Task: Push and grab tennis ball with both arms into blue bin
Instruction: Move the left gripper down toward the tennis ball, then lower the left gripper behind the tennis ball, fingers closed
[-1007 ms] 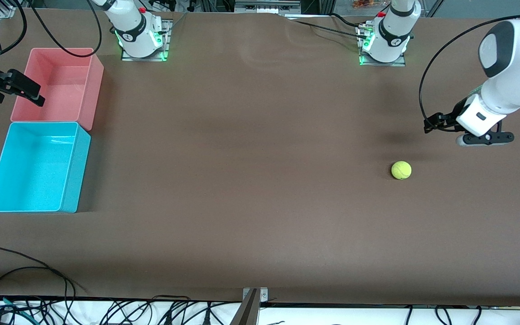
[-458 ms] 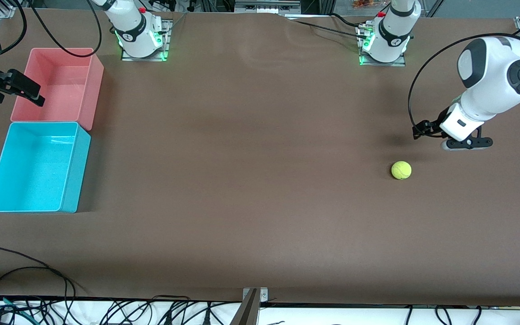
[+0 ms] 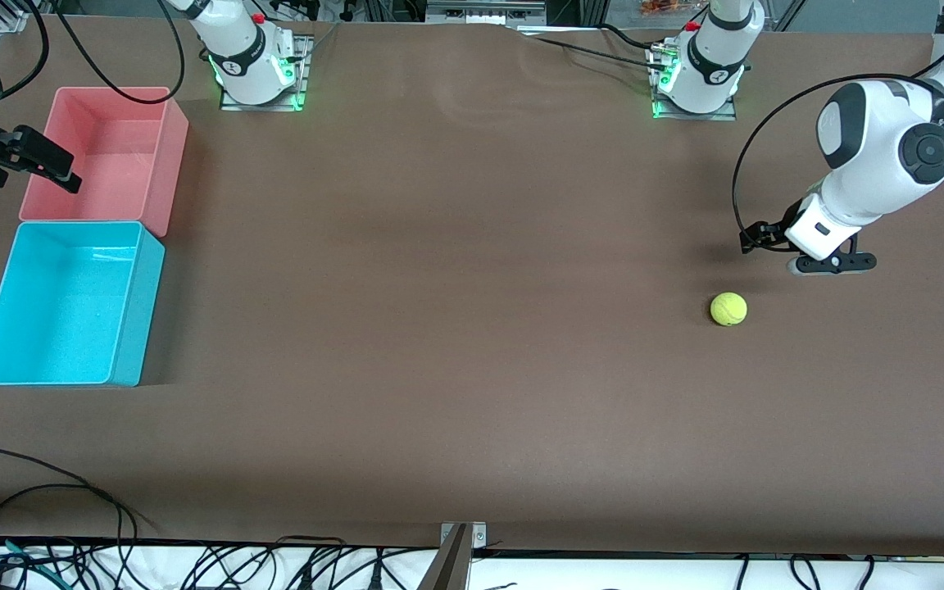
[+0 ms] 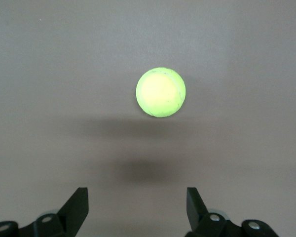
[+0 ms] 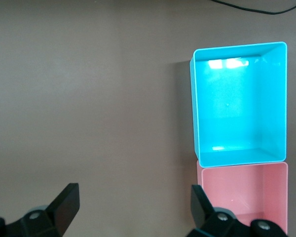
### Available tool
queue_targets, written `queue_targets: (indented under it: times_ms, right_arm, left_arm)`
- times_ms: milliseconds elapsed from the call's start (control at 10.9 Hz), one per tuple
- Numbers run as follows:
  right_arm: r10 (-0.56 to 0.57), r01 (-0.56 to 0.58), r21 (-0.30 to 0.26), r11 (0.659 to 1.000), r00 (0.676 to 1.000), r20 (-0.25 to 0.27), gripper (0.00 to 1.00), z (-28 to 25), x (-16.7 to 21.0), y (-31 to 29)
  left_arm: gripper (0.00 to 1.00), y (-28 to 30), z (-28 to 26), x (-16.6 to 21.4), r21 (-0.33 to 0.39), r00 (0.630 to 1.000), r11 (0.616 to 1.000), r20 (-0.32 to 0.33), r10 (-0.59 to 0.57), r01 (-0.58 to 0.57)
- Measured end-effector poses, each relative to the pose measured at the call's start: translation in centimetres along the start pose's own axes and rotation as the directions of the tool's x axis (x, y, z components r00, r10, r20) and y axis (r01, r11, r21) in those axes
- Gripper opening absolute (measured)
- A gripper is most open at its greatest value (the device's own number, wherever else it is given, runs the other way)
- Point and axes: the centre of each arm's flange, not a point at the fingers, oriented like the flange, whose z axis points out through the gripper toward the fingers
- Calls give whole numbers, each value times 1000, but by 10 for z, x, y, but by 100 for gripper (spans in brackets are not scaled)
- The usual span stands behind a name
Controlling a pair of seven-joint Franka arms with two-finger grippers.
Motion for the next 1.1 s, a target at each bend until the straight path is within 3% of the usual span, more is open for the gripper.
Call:
queue_targets:
  times_ms: [92, 275, 366, 458, 824, 915, 1098]
  right_arm:
    - [0, 0, 0, 1000, 1000, 0, 100, 0, 0, 0]
    - [0, 0, 0, 1000, 1000, 0, 100, 0, 0, 0]
    - [0, 0, 0, 1000, 1000, 0, 100, 0, 0, 0]
    - [0, 0, 0, 1000, 1000, 0, 100, 0, 0, 0]
    - [0, 0, 0, 1000, 1000, 0, 100, 0, 0, 0]
    - [0, 0, 0, 1000, 1000, 0, 100, 0, 0, 0]
    - [0, 0, 0, 1000, 1000, 0, 100, 0, 0, 0]
  left_arm:
    - [88, 0, 6, -1, 0, 1000, 1000, 10, 1, -1]
    - [70, 1, 17, 0, -1, 1000, 1000, 27, 2, -2]
    - [69, 1, 21, 1, -2, 1000, 1000, 31, 3, -3]
    - [61, 2, 24, 1, -3, 999, 1000, 33, 8, -7]
    - [6, 3, 30, 2, 0, 971, 972, 42, 236, -236]
    - [1, 3, 32, 2, -2, 961, 962, 44, 272, -272]
    - [1, 2, 32, 2, -5, 941, 942, 44, 336, -336]
